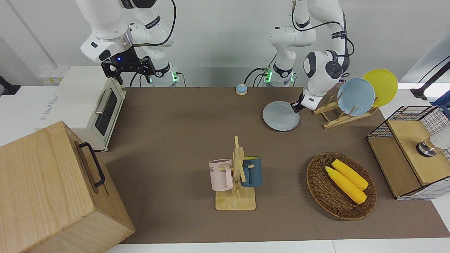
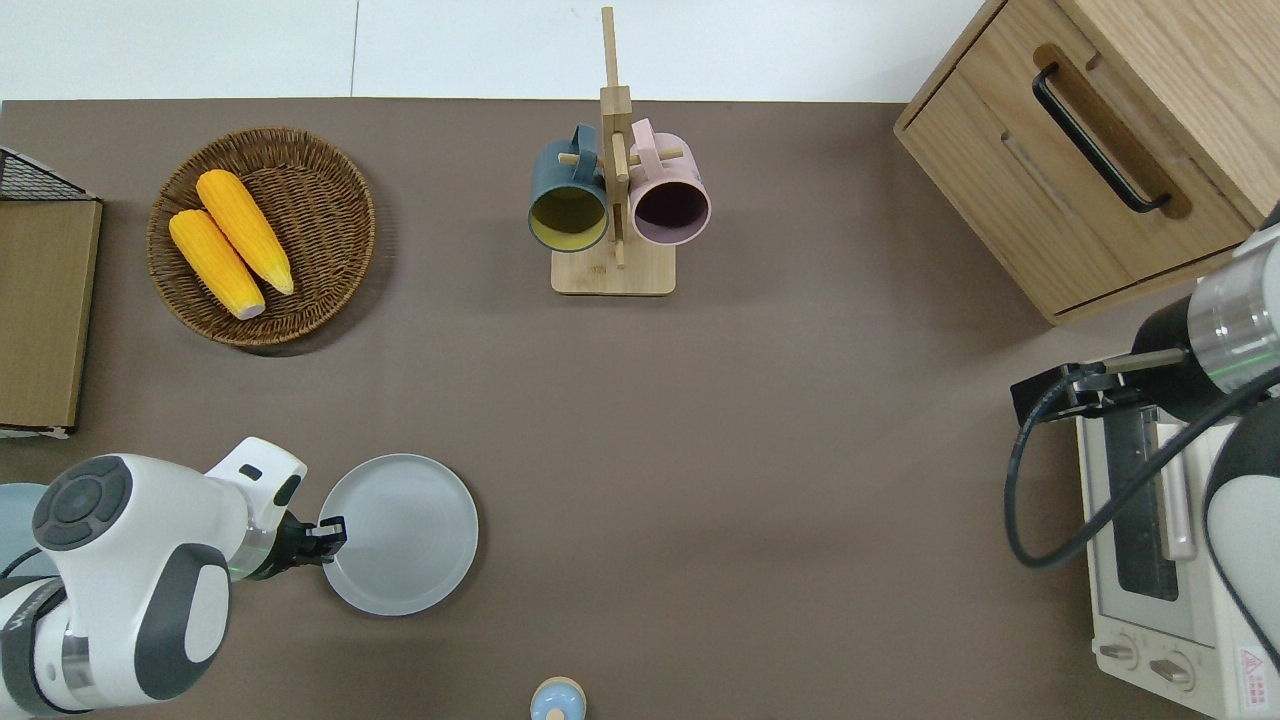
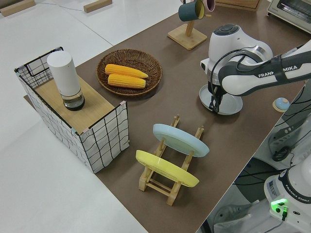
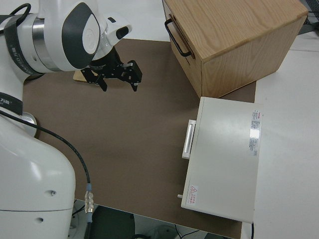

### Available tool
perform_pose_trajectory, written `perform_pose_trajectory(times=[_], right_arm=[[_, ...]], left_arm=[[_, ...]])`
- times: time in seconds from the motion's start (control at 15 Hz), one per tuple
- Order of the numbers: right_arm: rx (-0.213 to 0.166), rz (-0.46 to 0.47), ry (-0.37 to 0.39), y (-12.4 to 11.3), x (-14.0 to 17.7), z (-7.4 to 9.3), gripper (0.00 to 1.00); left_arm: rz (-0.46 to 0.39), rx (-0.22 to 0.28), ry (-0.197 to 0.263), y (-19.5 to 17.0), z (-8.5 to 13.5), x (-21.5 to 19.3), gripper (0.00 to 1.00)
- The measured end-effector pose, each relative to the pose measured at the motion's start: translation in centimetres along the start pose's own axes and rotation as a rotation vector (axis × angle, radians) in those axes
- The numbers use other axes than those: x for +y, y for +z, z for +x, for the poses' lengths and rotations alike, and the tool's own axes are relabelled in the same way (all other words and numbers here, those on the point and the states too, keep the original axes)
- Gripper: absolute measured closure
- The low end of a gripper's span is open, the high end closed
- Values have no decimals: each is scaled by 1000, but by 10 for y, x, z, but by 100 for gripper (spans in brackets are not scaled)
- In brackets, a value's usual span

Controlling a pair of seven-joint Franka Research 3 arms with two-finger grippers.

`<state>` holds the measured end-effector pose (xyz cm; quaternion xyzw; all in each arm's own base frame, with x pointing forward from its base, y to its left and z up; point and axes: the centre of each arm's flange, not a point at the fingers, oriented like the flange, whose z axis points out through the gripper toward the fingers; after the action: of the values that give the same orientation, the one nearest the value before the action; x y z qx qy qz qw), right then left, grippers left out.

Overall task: Pick gray plate from table and place it on lower plate rack with left arm
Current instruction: 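Lift the gray plate and carry it toward the wooden plate rack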

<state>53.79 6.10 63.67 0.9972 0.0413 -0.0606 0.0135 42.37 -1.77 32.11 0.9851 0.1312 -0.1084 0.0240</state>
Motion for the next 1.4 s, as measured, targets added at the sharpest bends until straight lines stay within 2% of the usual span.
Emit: perform_pose_trajectory(times=[0.2,0.47,0.67,1.13,1.4], right_arm=[[0,0,0,0,0,0,1],[0,0,0,0,0,0,1],[0,0,0,0,0,0,1],[0,0,0,0,0,0,1],[0,0,0,0,0,0,1]], left_arm=[[-5,9,-3,-11,5,0,96],[-2,-11,-3,-20,6,1,96],[7,-4,4,-33,8,2,96],[151,32,48,-81,13,-5,96],[275,65,29,-118,14,-13,96]])
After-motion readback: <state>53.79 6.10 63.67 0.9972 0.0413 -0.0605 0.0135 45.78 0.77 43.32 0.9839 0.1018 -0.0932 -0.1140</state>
